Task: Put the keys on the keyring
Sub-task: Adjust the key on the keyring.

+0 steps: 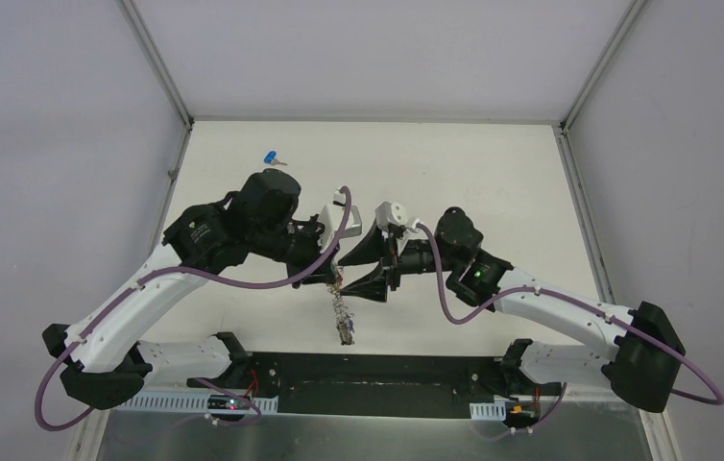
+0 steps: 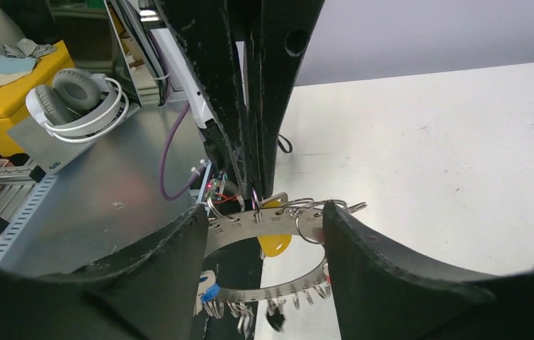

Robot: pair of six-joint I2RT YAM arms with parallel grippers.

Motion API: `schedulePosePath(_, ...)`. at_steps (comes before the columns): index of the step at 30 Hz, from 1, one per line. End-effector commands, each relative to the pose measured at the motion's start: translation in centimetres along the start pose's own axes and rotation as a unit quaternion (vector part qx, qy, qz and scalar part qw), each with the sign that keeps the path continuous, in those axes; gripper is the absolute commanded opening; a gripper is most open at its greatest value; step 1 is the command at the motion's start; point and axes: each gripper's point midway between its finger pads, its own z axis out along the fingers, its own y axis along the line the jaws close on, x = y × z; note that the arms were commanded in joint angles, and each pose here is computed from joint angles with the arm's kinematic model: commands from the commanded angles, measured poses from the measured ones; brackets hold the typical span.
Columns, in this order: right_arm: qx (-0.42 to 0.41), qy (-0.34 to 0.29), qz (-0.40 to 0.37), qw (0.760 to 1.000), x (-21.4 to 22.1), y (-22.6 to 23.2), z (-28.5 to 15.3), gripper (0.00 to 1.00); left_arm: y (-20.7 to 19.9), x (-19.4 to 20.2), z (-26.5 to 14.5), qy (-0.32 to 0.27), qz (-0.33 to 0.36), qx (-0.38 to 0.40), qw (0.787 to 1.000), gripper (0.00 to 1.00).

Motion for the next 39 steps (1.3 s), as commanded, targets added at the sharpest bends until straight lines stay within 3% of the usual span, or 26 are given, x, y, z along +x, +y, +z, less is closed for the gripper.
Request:
schedulePosePath(1, 0.004, -0.042, -0.042, 0.998, -3.8, 0.6, -0.2, 0.64, -1.1, -1.8, -0.4, -0.045, 0.02, 0.021, 0.999, 0.0)
schedulePosePath(6, 0.002, -0.045, -0.047, 0.998, -4.1, 0.7, -0.2, 0.63, -1.2, -1.8, -0.3, -0.047, 0.023, 0.023, 0.998, 0.0)
schedulePosePath(12, -0.022, -0.029, -0.04, 0.999, -3.6, 1.0, 0.4, 0.27, -1.2, -2.0, -0.3, -0.052, 0.025, 0.025, 0.998, 0.0)
schedulePosePath(16, -0.02, -0.026, -0.037, 0.999, -3.3, 0.8, 0.5, 0.24, -1.3, -2.1, -0.5, -0.055, 0.027, 0.025, 0.998, 0.0)
schedulePosePath(22, -0.019, -0.015, -0.033, 0.999, -2.6, 0.6, 0.4, 0.33, -1.2, -2.0, -0.5, -0.055, 0.029, 0.022, 0.998, 0.0)
schedulePosePath(31, -0.019, -0.006, -0.03, 0.999, -1.9, 0.5, 0.5, 0.0, -1.2, -2.1, -0.4, -0.055, 0.03, 0.024, 0.998, 0.0)
schedulePosePath(33, -0.019, -0.004, -0.028, 0.999, -1.7, 0.4, 0.5, 0.03, -1.2, -2.1, -0.5, -0.056, 0.03, 0.024, 0.998, 0.0)
schedulePosePath(35, -0.018, -0.003, -0.027, 0.999, -1.7, 0.4, 0.5, 0.13, -1.2, -2.1, -0.5, -0.056, 0.03, 0.023, 0.998, 0.0)
schedulePosePath(39, -0.02, 0.0, -0.026, 0.999, -1.4, 0.4, 0.5, 0.13, -1.3, -2.1, -0.5, -0.056, 0.031, 0.024, 0.998, 0.0)
